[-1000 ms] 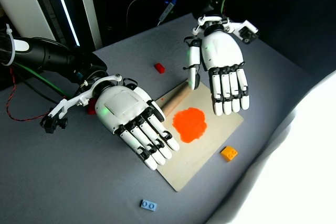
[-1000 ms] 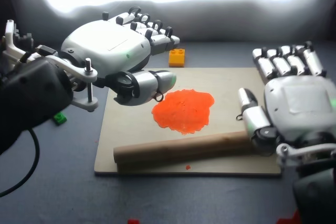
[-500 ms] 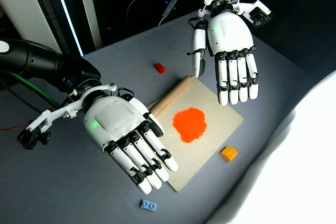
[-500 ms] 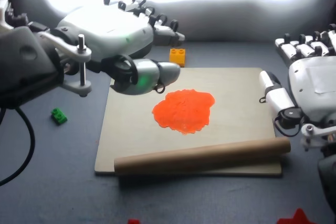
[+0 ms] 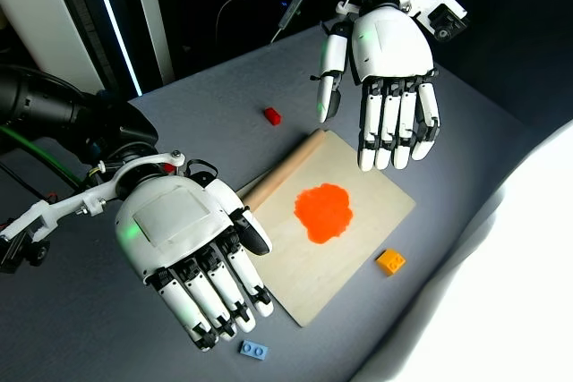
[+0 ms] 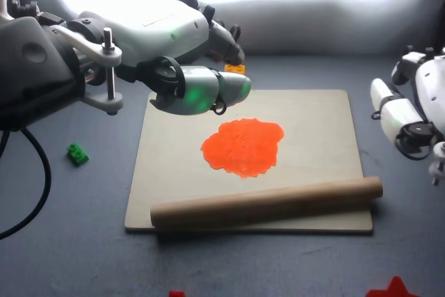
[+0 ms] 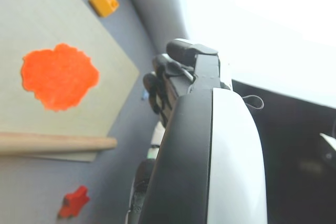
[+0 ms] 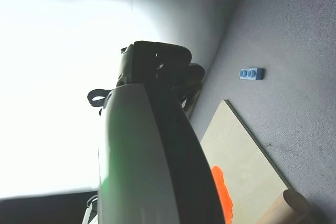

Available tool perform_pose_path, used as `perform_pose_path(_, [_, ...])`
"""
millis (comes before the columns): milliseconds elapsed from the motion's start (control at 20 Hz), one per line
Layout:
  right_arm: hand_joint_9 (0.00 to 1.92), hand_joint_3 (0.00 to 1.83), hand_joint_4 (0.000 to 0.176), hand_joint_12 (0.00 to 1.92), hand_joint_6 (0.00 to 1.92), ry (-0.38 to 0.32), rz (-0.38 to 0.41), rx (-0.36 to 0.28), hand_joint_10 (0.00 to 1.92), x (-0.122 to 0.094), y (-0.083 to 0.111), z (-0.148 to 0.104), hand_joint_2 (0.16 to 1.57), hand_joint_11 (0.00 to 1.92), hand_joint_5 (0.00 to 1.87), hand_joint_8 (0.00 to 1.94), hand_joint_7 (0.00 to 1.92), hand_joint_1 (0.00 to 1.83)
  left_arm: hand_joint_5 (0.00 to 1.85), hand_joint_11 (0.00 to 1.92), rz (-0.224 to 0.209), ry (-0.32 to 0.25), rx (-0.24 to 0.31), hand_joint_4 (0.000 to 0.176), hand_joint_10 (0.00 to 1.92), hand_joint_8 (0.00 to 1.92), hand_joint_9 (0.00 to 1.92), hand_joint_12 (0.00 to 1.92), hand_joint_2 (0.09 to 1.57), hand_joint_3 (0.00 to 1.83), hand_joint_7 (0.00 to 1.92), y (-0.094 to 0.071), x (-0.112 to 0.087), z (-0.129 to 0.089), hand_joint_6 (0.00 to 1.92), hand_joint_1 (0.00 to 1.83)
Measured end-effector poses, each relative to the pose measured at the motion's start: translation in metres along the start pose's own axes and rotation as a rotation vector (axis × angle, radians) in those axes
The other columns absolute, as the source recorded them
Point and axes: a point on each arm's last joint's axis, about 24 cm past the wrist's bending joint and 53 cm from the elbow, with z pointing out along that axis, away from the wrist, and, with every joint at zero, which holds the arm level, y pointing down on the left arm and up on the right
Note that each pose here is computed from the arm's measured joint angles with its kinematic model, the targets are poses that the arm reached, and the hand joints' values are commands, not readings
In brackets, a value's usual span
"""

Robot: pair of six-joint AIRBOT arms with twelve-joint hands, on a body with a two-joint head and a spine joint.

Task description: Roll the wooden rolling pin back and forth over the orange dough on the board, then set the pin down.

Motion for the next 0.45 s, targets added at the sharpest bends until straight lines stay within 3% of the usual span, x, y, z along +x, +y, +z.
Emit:
perform_pose_path(50, [0.50,0.00,0.000,1.66,0.78,0.008,0.005,0.000,1.16,-0.001,0.000,0.000,1.46,0.21,0.67,0.64,0.77,0.04,0.65,0.06,-0.001,0.001,0.003,0.000,0.57,0.25,0.52,1.30,1.43,0.00,0.69,-0.002,0.000,0.000,0.11,0.00])
perform_pose_path(100, [0.54,0.00,0.000,1.85,1.10,0.018,0.012,-0.003,1.40,-0.003,0.002,0.001,1.49,0.28,0.70,1.19,0.72,0.02,0.52,0.16,-0.001,0.004,0.008,0.000,1.37,1.19,0.36,1.72,1.45,0.00,0.45,-0.004,0.002,0.000,0.75,0.00])
perform_pose_path(150, [0.54,0.00,0.000,1.91,1.20,0.024,0.011,-0.016,1.48,-0.006,0.004,0.001,1.50,0.29,0.69,1.31,0.71,0.00,0.44,0.18,-0.001,0.011,0.011,0.000,1.53,1.39,0.35,1.83,1.47,0.00,0.43,-0.005,0.003,0.000,1.08,0.00])
perform_pose_path(200, [0.57,0.00,0.000,1.92,1.30,0.027,0.011,-0.023,1.51,-0.008,0.004,0.001,1.50,0.32,0.69,1.32,0.75,0.03,0.48,0.24,-0.002,0.012,0.011,0.000,1.71,1.52,0.41,1.90,1.50,0.00,0.50,-0.005,0.004,0.000,1.28,0.00])
perform_pose_path(250, [0.64,0.00,0.000,1.91,1.40,0.033,0.014,-0.019,1.52,-0.010,0.003,0.002,1.48,0.38,0.72,1.30,0.82,0.08,0.56,0.37,-0.002,0.010,0.011,0.000,1.76,1.55,0.56,1.92,1.51,0.00,0.64,-0.005,0.003,0.000,1.43,0.00])
perform_pose_path(300, [0.69,0.00,0.000,1.91,1.45,0.039,0.018,-0.019,1.53,-0.013,0.001,0.004,1.47,0.41,0.75,1.29,0.87,0.11,0.62,0.45,-0.003,0.006,0.009,0.000,1.77,1.54,0.65,1.92,1.52,0.00,0.73,-0.004,0.002,0.000,1.50,0.00])
perform_pose_path(350, [0.73,0.00,0.000,1.92,1.53,0.041,0.015,-0.019,1.66,-0.014,0.000,0.004,1.46,0.47,0.80,1.42,0.90,0.17,0.69,0.54,-0.003,0.006,0.009,0.000,1.79,1.53,0.76,1.92,1.52,0.00,0.84,-0.004,0.002,0.000,1.52,0.06])
perform_pose_path(450, [0.79,0.00,0.000,1.92,1.45,0.045,0.011,-0.017,1.87,-0.017,-0.002,0.005,1.46,0.56,0.89,1.59,0.96,0.21,0.80,0.65,-0.006,0.008,0.010,0.000,1.87,1.60,0.84,1.92,1.52,0.00,0.93,-0.005,0.003,0.000,1.53,0.10])
